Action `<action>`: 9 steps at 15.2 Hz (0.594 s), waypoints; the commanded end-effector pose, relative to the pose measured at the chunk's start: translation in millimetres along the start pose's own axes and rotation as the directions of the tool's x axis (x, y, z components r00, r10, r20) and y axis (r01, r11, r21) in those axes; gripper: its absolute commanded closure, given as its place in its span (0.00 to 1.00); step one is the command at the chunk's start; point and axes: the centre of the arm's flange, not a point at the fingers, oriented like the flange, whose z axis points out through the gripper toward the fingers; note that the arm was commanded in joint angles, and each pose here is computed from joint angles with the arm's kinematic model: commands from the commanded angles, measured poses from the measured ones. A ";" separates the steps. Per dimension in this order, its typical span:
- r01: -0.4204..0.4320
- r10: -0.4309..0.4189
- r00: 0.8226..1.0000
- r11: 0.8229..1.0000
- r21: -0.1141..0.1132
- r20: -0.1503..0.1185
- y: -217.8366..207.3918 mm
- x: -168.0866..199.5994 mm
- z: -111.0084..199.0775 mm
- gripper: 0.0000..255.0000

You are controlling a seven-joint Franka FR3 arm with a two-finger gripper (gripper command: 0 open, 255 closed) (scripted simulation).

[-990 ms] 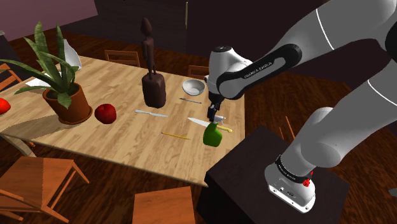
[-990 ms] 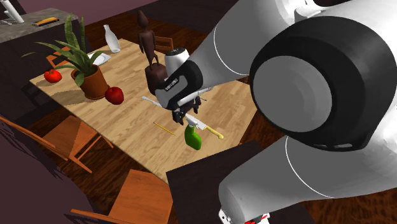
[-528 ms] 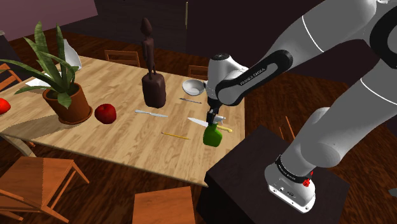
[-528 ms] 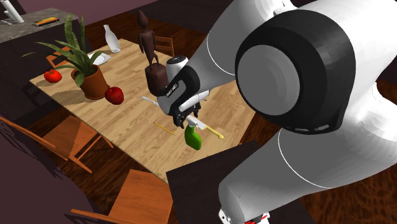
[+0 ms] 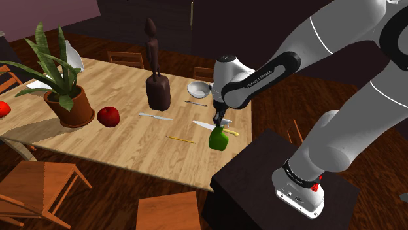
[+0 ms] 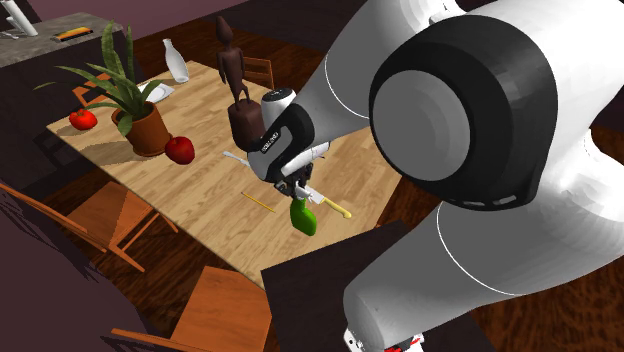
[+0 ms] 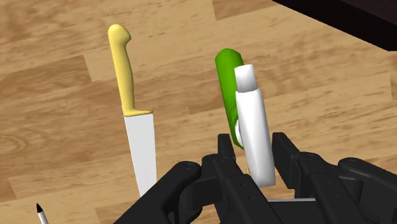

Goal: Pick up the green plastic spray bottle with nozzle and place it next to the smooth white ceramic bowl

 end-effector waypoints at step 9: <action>0.000 0.000 1.000 1.000 0.000 0.000 0.3 -0.4 -5.2 1.00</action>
